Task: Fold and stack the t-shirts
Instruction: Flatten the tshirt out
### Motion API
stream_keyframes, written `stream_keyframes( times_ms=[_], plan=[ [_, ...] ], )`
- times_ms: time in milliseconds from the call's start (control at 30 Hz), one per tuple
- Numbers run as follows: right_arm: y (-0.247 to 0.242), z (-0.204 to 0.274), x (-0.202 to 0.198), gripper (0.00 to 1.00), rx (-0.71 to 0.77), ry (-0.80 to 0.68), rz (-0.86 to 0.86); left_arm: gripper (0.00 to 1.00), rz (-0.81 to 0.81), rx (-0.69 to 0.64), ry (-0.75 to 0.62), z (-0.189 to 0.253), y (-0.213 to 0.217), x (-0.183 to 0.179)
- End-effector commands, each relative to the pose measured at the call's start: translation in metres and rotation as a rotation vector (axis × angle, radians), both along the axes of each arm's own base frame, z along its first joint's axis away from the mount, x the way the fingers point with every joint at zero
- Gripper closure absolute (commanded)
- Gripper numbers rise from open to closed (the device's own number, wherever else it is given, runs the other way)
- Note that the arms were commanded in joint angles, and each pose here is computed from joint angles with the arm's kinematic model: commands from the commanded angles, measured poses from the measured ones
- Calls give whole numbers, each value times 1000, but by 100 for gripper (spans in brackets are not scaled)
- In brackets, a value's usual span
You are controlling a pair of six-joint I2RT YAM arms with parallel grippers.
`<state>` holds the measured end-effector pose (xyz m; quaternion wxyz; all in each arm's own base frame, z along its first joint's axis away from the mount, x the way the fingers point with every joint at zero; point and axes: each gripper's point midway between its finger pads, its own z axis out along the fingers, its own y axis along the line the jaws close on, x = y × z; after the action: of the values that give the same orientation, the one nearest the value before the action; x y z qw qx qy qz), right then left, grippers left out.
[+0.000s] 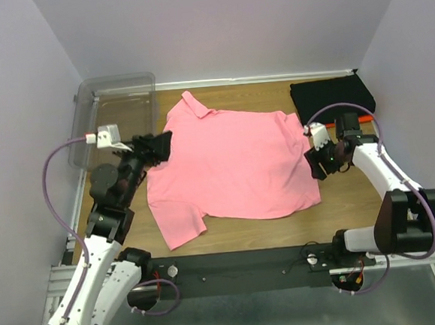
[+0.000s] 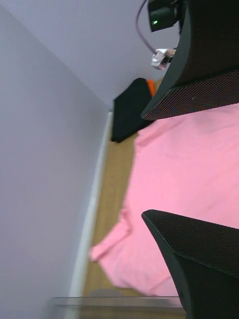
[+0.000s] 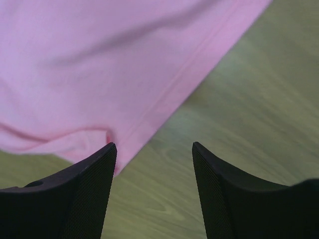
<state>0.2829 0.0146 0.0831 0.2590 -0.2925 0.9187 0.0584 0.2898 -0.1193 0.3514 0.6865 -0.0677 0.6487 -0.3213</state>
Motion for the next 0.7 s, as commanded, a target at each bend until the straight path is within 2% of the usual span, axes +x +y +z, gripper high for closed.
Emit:
stream_keyframes(
  times_ms=[0,67,167,400,533,633,667],
  plan=[
    [15,-25,-53,31,65,245,137,19,25,-58,464,-138,2,-20],
    [27,-27,-60,31,134,291,174,19,49,-79,598,-172,5,-32],
    [31,-39,-72,31,162,363,249,19,76,-71,723,-202,8,-41],
    [34,-59,-100,35,190,479,361,19,177,-99,874,-236,19,-50],
    [30,-68,-107,45,168,515,404,22,200,-65,972,-257,20,-54],
    [26,-68,-115,65,140,527,492,28,186,-26,1014,-267,17,-53],
    [22,-66,-124,91,127,552,516,28,180,-16,1022,-268,17,-52]
  ],
)
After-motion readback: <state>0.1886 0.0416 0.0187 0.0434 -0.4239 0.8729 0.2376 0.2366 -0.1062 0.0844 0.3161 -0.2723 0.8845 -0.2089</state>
